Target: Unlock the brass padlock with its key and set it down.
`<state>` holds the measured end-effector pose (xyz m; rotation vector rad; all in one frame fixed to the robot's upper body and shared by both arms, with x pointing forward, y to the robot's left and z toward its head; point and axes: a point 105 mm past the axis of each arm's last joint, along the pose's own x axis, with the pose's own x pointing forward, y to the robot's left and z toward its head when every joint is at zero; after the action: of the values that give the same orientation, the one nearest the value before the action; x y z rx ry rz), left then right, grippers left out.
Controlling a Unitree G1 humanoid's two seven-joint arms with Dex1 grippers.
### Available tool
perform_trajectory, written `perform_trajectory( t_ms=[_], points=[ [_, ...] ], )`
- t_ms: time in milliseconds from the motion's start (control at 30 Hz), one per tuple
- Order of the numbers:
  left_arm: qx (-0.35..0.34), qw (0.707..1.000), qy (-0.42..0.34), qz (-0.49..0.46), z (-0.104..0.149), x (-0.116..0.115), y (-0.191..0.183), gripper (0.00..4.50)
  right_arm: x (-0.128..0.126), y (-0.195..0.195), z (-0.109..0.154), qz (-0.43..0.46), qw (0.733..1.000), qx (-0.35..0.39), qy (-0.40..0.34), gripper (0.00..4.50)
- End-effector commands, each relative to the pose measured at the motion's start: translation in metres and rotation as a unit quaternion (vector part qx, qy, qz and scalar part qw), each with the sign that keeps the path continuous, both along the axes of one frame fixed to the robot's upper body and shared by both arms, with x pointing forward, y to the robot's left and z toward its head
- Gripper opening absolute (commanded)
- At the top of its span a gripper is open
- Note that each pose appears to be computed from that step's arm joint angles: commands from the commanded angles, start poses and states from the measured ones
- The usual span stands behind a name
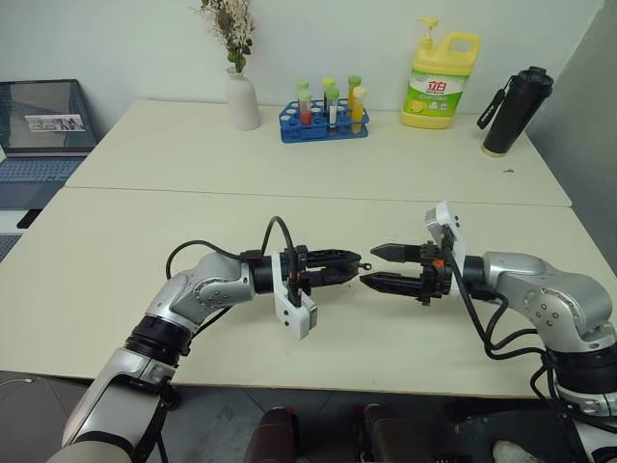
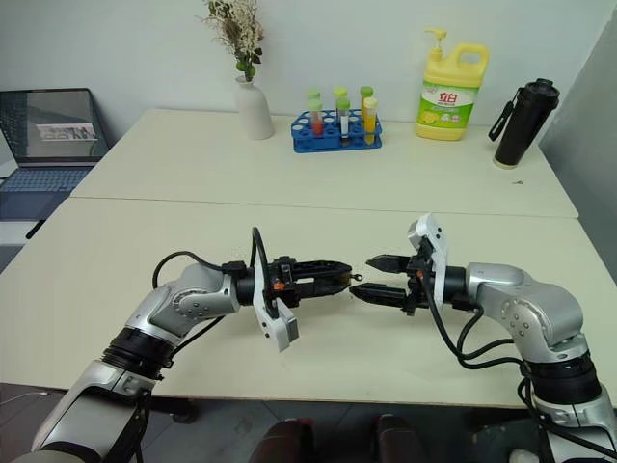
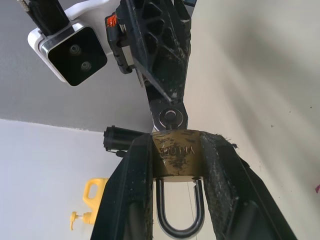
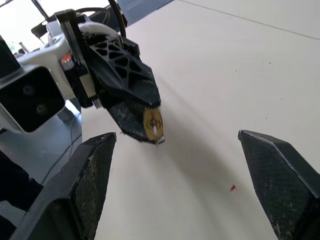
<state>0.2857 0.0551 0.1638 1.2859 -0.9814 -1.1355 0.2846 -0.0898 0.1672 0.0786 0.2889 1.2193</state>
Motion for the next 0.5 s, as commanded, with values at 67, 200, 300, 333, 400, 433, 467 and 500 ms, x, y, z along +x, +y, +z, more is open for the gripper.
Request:
perform_trajectory(
  t_ms=[67,200,300,333,400,433,467,500],
  points=[
    [-0.017,1.000,-0.015,-0.014,0.0121,-0.0031,-0.0038,0.97,-0.0015,0.0112,0.0146,0.010,0.999,0.032,-0.007,4.09],
    [-0.015,1.000,-0.015,-0.014,0.0113,-0.0035,-0.0041,0.97,-0.0018,0.0163,0.0127,0.014,0.999,0.038,0.004,3.92],
    [-0.014,1.000,-0.014,-0.014,0.0105,-0.0041,-0.0042,0.97,-0.0013,0.0182,0.0125,0.015,0.999,0.044,0.008,3.14],
    [-0.014,1.000,-0.014,-0.014,0.0104,-0.0041,-0.0042,0.97,-0.0014,0.0184,0.0126,0.015,0.999,0.045,0.008,2.78],
    [-0.012,1.000,-0.015,-0.014,0.0099,-0.0041,-0.0042,0.97,-0.0014,0.0186,0.0127,0.016,0.999,0.046,0.008,2.03],
    [-0.012,1.000,-0.015,-0.014,0.0099,-0.0040,-0.0041,0.97,-0.0014,0.0188,0.0127,0.016,0.999,0.046,0.008,1.59],
    [-0.011,1.000,-0.015,-0.016,0.0094,-0.0046,-0.0044,0.97,-0.0016,0.0190,0.0125,0.017,0.999,0.046,0.008,1.21],
    [-0.011,1.000,-0.013,-0.016,0.0090,-0.0048,-0.0046,0.97,-0.0017,0.0192,0.0123,0.017,0.999,0.046,0.008,0.80]
  ],
)
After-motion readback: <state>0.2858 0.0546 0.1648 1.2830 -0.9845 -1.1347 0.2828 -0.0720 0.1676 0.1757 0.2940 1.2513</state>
